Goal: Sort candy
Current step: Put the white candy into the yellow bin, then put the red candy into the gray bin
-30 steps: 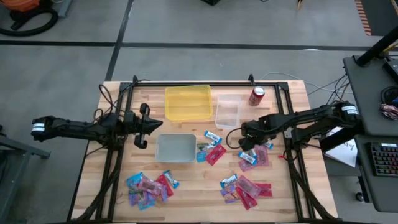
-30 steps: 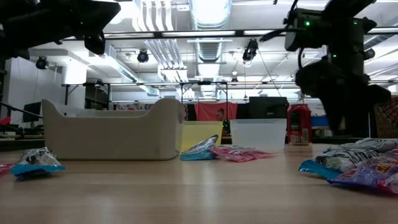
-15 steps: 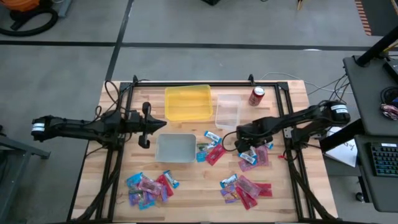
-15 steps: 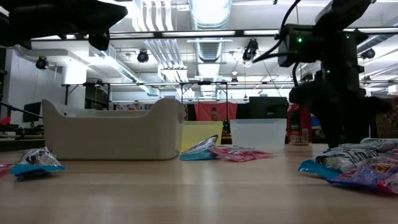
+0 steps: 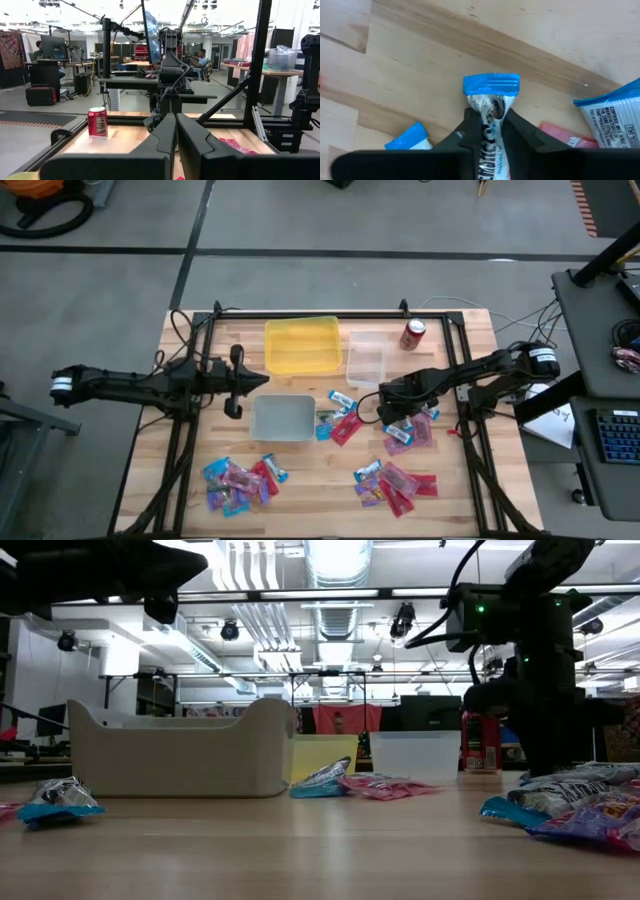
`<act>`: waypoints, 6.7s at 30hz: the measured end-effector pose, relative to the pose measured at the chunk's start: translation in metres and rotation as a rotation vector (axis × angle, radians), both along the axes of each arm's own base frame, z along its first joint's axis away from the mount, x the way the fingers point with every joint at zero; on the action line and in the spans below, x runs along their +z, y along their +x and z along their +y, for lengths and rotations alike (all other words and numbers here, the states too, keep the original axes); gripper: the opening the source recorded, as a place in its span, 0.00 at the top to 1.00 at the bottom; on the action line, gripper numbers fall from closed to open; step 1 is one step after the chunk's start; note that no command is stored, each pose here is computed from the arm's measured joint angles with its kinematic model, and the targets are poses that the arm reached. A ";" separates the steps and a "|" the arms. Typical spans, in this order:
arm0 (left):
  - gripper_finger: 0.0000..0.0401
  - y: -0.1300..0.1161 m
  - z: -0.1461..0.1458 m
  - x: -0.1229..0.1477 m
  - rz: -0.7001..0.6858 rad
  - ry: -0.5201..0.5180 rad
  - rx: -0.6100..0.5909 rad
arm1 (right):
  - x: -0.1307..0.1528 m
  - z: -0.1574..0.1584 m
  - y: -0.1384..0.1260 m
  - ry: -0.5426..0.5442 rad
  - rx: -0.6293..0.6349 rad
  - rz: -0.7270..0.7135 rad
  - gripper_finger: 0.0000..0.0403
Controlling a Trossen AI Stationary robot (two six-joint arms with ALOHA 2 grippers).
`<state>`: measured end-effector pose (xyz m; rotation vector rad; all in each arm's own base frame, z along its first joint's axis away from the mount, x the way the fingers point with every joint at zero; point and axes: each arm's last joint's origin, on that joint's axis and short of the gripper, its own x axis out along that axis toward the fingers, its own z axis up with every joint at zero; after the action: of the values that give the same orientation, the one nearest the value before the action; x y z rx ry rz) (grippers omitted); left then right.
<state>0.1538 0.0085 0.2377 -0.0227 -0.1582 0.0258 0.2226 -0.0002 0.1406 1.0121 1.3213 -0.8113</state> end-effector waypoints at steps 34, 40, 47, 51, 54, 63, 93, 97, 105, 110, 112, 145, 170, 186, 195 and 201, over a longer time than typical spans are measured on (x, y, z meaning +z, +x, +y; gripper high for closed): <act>1.00 0.002 0.000 -0.002 0.014 -0.093 -0.016 | 0.120 -0.017 0.057 -1.010 0.396 -1.118 0.92; 1.00 0.002 0.000 -0.003 0.014 -0.150 -0.024 | 0.099 -0.044 0.089 -1.278 0.304 -1.191 0.92; 1.00 0.002 0.000 -0.002 0.012 -0.203 -0.034 | 0.059 -0.086 0.116 -1.289 0.236 -1.071 0.92; 1.00 0.002 0.000 -0.003 0.013 -0.206 -0.036 | 0.043 -0.099 0.128 -1.287 0.235 -1.020 0.92; 1.00 0.002 0.000 -0.003 0.014 -0.214 -0.038 | 0.035 -0.105 0.135 -1.282 0.234 -1.003 0.92; 1.00 0.003 0.000 -0.003 0.018 -0.220 -0.039 | 0.028 -0.110 0.152 -1.234 0.248 -0.952 0.79; 1.00 0.011 -0.027 -0.022 0.208 -0.428 -0.190 | 0.090 -0.073 0.167 -0.921 0.519 -0.706 0.47; 1.00 0.010 -0.038 -0.023 0.248 -0.484 -0.247 | 0.107 -0.048 0.155 -0.883 0.594 -0.689 0.47; 1.00 0.015 -0.084 0.000 0.396 -0.509 -0.391 | 0.136 0.006 0.133 -0.839 0.718 -0.761 0.47; 1.00 0.008 -0.120 0.013 0.806 -0.424 -0.401 | 0.149 0.036 0.120 -0.812 0.794 -0.809 0.47; 1.00 0.000 -0.135 0.016 0.958 -0.357 -0.393 | 0.152 0.046 0.115 -0.801 0.821 -0.824 0.47; 0.52 -0.005 -0.220 -0.060 1.463 -0.098 -0.011 | 0.151 0.078 0.107 -0.760 0.916 -0.850 0.47; 0.77 -0.001 -0.225 -0.087 1.508 -0.014 0.082 | 0.147 0.078 0.107 -0.757 0.922 -0.839 0.47; 1.00 -0.004 -0.223 -0.073 1.505 -0.036 0.016 | 0.145 0.078 0.106 -0.751 0.931 -0.823 0.47; 1.00 -0.007 -0.216 -0.044 1.423 -0.046 -0.012 | 0.145 0.078 0.106 -0.750 0.932 -0.820 0.47; 1.00 -0.006 -0.212 -0.023 1.330 -0.052 -0.050 | 0.144 0.078 0.106 -0.749 0.932 -0.820 0.47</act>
<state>0.1473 -0.2032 0.2142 -0.0566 1.1733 -0.0084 0.3284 0.0782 0.2850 0.0184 0.5422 -0.0758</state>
